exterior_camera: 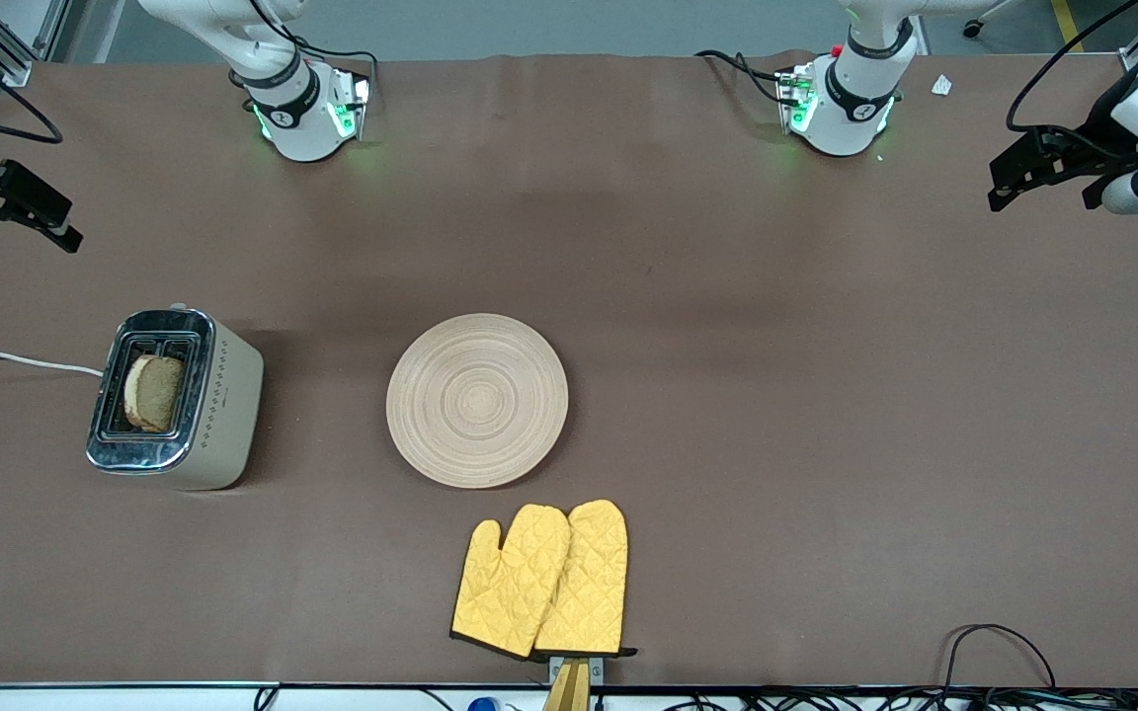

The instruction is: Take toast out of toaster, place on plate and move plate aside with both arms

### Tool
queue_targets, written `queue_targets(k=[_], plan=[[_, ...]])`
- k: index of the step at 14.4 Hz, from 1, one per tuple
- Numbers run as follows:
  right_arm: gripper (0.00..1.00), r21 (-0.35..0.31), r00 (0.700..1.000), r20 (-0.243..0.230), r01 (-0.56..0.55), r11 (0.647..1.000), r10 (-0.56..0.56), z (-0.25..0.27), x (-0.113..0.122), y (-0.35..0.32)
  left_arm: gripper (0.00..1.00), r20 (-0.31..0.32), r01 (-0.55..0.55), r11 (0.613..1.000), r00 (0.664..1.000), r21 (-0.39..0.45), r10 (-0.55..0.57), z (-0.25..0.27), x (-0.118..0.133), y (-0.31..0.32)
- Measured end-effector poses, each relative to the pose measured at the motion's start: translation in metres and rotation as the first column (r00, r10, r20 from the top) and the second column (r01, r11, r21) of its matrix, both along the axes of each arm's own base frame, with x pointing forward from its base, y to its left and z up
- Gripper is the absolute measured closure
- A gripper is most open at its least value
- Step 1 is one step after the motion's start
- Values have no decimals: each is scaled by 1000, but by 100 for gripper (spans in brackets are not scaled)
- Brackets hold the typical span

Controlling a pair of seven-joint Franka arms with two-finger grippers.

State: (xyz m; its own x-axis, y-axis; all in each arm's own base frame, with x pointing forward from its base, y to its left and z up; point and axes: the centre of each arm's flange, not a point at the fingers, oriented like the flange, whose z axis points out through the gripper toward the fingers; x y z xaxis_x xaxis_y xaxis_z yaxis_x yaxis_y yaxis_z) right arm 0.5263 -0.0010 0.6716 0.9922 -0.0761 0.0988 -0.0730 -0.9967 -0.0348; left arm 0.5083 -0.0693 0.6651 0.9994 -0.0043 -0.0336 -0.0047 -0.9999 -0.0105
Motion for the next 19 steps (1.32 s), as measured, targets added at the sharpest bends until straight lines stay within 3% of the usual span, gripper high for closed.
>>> queue_targets(k=[10,14,16,19], plan=[[0,0,1000,-7,4,1000,-4,-2,0,-2,0,5,-33,999,999,-1,33,3,11,20],[0,0,997,-80,2,1000,-2,-39,13,-3,0,-21,-31,1000,999,0,31,-11,20,19],[0,0,992,-127,3,1000,-3,-71,30,-7,0,-21,-22,1000,1000,-1,22,-11,21,15],[0,-11,986,-161,-36,999,34,-119,58,-23,0,-17,-10,1000,1000,-1,10,-9,21,8]])
